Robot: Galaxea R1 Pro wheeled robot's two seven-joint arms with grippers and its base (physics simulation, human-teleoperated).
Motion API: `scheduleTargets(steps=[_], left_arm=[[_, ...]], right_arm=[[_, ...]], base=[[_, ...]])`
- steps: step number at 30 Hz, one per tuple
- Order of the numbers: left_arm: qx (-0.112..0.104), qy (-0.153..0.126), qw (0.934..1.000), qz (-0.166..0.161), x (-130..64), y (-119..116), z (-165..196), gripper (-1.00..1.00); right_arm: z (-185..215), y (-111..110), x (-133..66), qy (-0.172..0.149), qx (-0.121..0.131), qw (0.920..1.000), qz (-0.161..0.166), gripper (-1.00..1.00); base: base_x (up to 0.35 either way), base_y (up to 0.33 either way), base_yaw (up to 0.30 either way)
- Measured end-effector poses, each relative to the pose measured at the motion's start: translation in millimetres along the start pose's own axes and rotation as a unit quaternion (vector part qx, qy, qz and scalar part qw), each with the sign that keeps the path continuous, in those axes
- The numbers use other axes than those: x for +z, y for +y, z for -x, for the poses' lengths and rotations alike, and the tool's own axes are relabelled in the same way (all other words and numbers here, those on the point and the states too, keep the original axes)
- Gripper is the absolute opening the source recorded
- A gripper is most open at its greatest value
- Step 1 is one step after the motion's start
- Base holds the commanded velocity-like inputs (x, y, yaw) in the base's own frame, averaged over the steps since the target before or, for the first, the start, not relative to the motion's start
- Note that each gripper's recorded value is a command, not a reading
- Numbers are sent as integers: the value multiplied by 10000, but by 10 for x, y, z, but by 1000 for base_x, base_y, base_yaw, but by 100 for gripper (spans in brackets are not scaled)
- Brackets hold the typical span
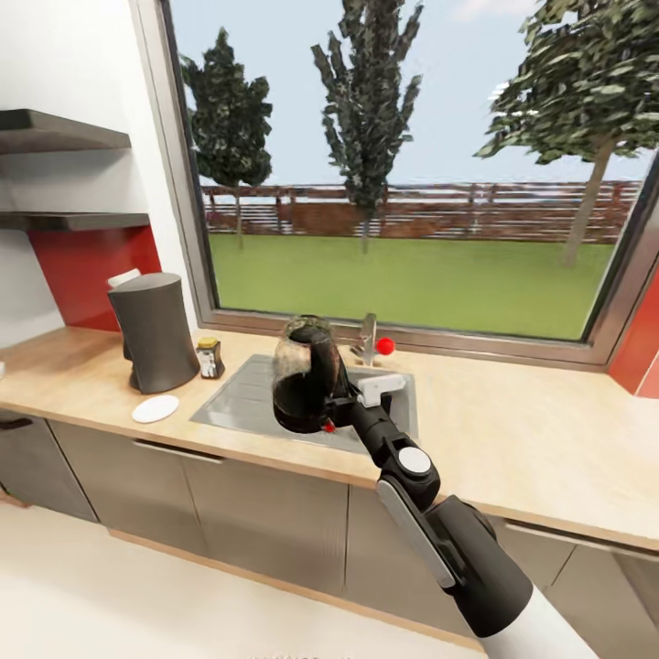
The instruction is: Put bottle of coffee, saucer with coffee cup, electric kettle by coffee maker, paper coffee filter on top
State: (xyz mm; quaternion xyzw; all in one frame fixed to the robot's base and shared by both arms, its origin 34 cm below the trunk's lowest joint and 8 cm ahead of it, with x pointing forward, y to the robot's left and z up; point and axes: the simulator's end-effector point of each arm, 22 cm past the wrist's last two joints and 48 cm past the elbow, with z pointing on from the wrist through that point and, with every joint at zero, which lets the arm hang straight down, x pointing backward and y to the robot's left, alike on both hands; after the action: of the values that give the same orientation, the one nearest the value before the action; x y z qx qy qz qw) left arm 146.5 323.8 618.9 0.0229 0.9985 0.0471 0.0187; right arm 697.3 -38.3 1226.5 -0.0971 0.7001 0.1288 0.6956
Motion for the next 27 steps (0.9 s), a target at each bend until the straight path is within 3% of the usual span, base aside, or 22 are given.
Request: scheduleTargets(steps=[27], left_arm=[[-4,-15,10000,-15,0,-24,10,100]], right_arm=[[-12,4,2,14,3,10000,2,-100]], base=[[-2,2,279]])
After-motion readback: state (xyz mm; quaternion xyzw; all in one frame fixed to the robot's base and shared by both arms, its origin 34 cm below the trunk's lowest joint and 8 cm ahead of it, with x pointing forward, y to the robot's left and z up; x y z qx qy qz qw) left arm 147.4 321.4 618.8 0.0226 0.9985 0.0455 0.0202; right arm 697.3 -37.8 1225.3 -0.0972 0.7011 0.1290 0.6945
